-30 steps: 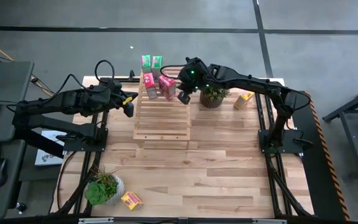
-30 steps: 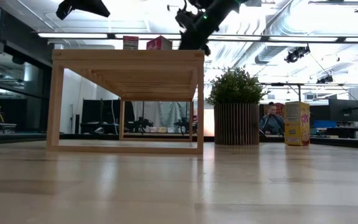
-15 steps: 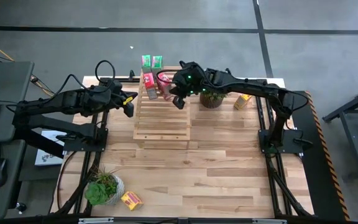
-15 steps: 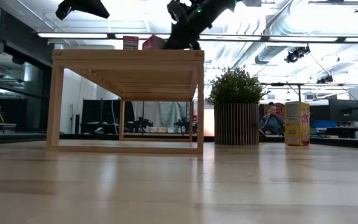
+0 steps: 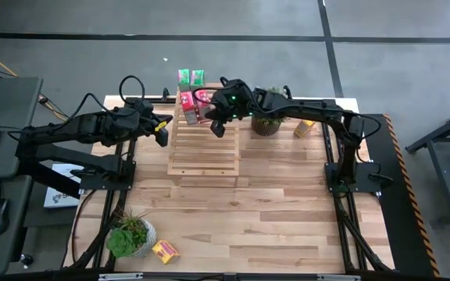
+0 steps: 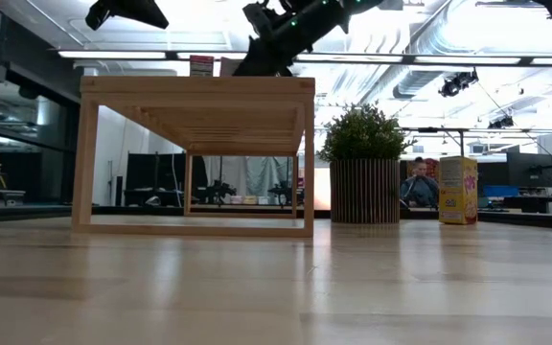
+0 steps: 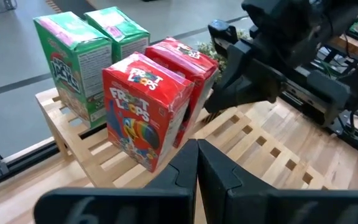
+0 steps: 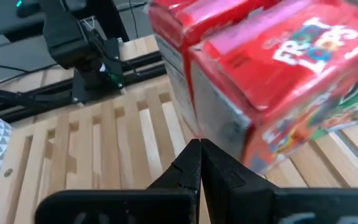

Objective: Stack cereal on shelf
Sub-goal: Put the red cereal box on the shelf aligned with the other red cereal box

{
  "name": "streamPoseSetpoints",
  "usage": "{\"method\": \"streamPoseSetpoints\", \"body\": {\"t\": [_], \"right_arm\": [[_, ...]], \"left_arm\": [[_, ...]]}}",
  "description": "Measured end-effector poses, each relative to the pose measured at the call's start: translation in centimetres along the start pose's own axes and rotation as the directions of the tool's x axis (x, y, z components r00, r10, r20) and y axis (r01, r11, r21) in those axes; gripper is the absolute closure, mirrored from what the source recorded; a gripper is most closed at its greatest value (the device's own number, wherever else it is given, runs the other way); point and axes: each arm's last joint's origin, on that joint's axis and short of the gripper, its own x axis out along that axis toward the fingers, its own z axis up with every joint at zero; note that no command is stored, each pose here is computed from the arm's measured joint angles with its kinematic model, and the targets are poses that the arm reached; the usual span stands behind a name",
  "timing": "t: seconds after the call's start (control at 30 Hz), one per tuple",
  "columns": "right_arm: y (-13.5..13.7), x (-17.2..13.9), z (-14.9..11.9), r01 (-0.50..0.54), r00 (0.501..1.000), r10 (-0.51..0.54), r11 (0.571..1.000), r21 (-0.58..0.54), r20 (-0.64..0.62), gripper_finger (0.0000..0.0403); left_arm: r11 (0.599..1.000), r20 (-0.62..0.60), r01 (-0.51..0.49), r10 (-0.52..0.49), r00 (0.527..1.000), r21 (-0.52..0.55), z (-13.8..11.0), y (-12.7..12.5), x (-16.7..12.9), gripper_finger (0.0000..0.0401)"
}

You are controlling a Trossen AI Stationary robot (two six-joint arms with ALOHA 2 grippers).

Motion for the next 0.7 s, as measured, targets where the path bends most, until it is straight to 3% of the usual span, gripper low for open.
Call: {"method": "streamPoseSetpoints", "body": {"t": [0.33,0.53,0.7], "right_arm": [[0.8,-1.2,-0.2,-0.111,0.992,0.107,0.992,-0.054,-0.068,0.0402],[0.4,-2.1,-0.1,0.079,0.993,-0.085,0.994,-0.079,-0.076,0.0402],[0.1,-1.6,-0.2,0.149,0.986,-0.153,0.986,-0.074,-0.066,0.0403]], "left_arm": [[1.000,0.000,-0.003,0.003,1.000,0.001,0.0,0.0,0.0,0.0401],[1.000,-0.005,-0.005,0.005,1.000,0.004,-0.1,0.0,0.0,0.0401],[1.000,-0.008,-0.007,0.007,1.000,0.007,-0.1,0.1,0.0,0.0401]]}}
